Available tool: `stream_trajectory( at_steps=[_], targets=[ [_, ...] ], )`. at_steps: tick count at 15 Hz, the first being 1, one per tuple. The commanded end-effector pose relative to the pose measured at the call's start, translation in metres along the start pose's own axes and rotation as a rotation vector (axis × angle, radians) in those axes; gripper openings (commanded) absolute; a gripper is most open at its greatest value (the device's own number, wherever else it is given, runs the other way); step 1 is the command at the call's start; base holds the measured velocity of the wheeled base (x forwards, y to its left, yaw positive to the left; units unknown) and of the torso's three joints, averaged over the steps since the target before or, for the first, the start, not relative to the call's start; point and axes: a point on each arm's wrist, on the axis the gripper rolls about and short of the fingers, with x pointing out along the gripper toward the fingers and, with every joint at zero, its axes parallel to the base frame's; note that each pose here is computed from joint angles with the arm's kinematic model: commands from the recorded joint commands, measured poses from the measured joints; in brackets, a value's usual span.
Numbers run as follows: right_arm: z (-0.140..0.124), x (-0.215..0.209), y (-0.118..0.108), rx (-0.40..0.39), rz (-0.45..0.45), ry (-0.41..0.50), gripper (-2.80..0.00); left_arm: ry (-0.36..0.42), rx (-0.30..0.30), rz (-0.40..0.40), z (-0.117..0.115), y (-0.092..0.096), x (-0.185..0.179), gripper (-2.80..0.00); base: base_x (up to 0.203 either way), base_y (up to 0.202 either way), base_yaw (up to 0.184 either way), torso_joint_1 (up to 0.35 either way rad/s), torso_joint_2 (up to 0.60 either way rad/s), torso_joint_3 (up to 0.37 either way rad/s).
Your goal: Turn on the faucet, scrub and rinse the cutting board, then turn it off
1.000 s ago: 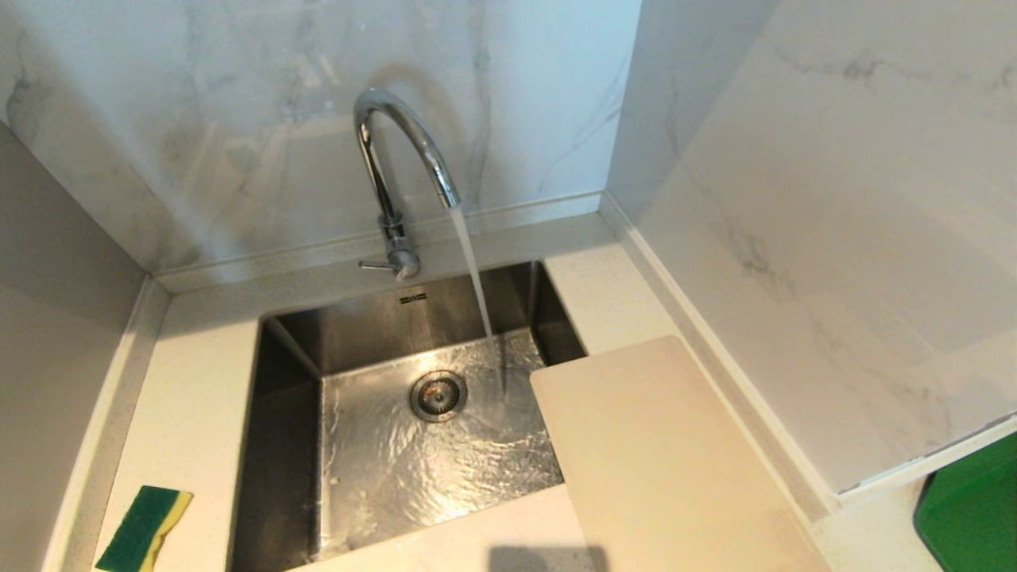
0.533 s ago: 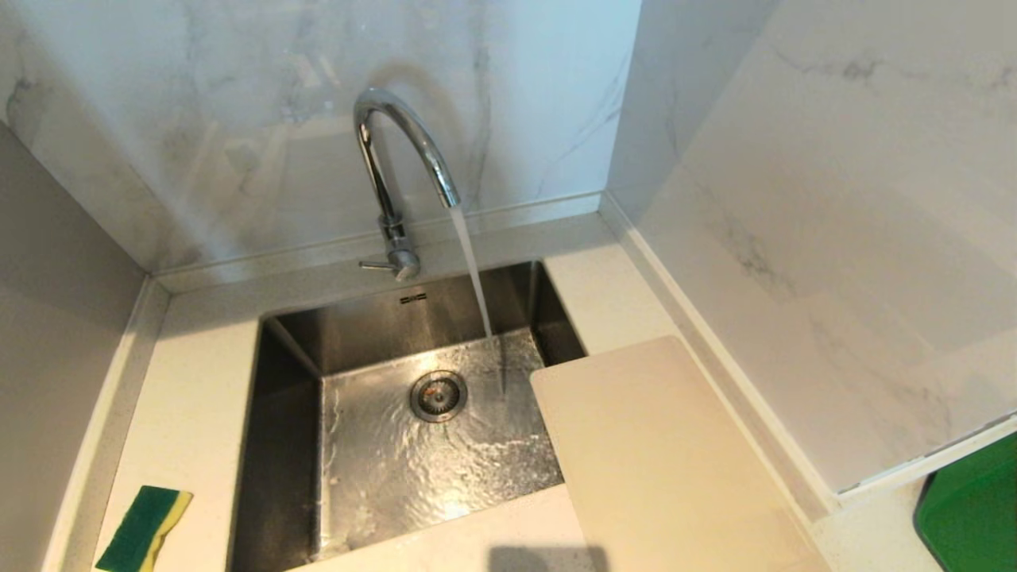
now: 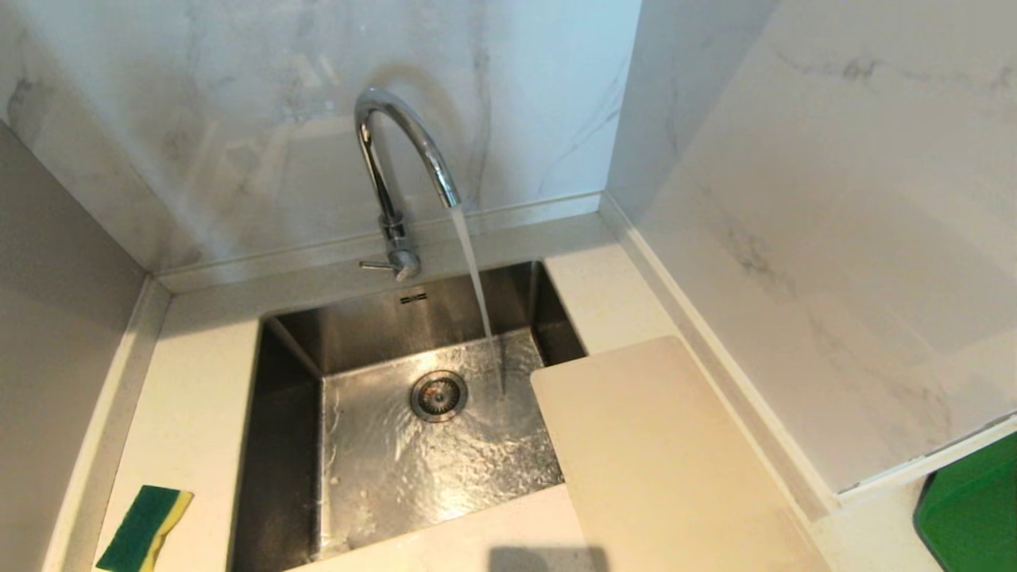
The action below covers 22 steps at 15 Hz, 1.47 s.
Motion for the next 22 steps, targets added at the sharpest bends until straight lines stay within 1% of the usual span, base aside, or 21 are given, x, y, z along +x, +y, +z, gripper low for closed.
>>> stream_trajectory(
  at_steps=[1,2,3,4,5,6,8,10,11,14,15,16,19,22],
  targets=[
    [0.000,0.000,0.000,0.000,0.002,-0.002,-2.80,0.053,-0.002,-0.034,0.068,0.002,0.036,-2.80,0.000,0.000,0.000,0.000,0.00,0.000],
    [0.000,0.000,0.000,0.000,0.000,-0.002,-2.80,0.059,-0.002,-0.057,0.093,0.003,0.053,-2.80,0.000,0.000,0.000,0.000,0.00,0.000],
    [0.000,0.000,0.000,0.000,0.000,-0.002,-2.80,0.088,-0.005,-0.085,0.113,0.004,0.075,-2.80,0.000,0.000,0.000,0.000,0.00,0.000],
    [0.000,0.000,0.000,0.000,0.002,-0.002,-2.80,0.132,-0.011,-0.120,0.127,0.004,0.098,-2.80,0.000,0.000,0.000,0.000,0.00,0.000],
    [0.000,0.000,0.000,0.000,0.000,-0.002,-2.80,0.194,-0.021,-0.170,0.134,0.001,0.121,-2.80,0.000,0.000,0.000,0.000,0.00,0.000],
    [0.000,0.000,0.000,0.000,0.002,-0.002,-2.80,0.274,-0.036,-0.231,0.136,-0.004,0.146,-2.80,0.000,0.000,0.000,0.000,0.00,0.000],
    [0.000,0.000,0.000,0.000,0.000,-0.002,-2.80,0.439,-0.056,-0.312,0.125,-0.020,0.195,-2.80,0.000,0.000,0.000,0.000,0.00,0.000],
    [0.000,0.000,0.000,0.000,0.002,-0.002,-2.80,0.577,-0.051,-0.367,0.102,-0.042,0.242,-2.80,0.000,0.000,0.000,0.000,0.00,0.000],
    [0.000,0.000,0.000,0.000,0.001,-0.002,-2.80,0.631,-0.039,-0.388,0.088,-0.056,0.263,-2.80,0.000,0.000,0.000,0.000,0.00,0.000],
    [0.000,0.000,0.000,0.000,0.002,-0.002,-2.80,0.730,-0.009,-0.421,0.048,-0.089,0.311,-2.80,0.000,0.000,0.000,0.000,0.00,0.000],
    [0.000,0.000,0.000,0.000,0.002,-0.002,-2.80,0.743,-0.005,-0.420,0.036,-0.096,0.326,-2.80,0.000,0.000,0.000,0.000,0.00,0.000],
    [0.000,0.000,0.000,0.000,0.002,-0.002,-2.80,0.734,0.001,-0.411,0.025,-0.103,0.343,-2.80,0.000,0.000,0.000,0.000,0.00,0.000],
    [0.000,0.000,0.000,0.000,0.002,-0.002,-2.80,0.617,0.044,-0.345,0.006,-0.117,0.385,-2.80,0.000,0.000,0.000,0.000,0.00,0.000],
    [0.000,0.000,0.000,0.000,0.003,-0.002,-2.80,0.489,0.045,-0.307,-0.001,-0.126,0.419,-2.80,0.000,0.000,0.000,0.000,0.00,0.000]
  ],
)
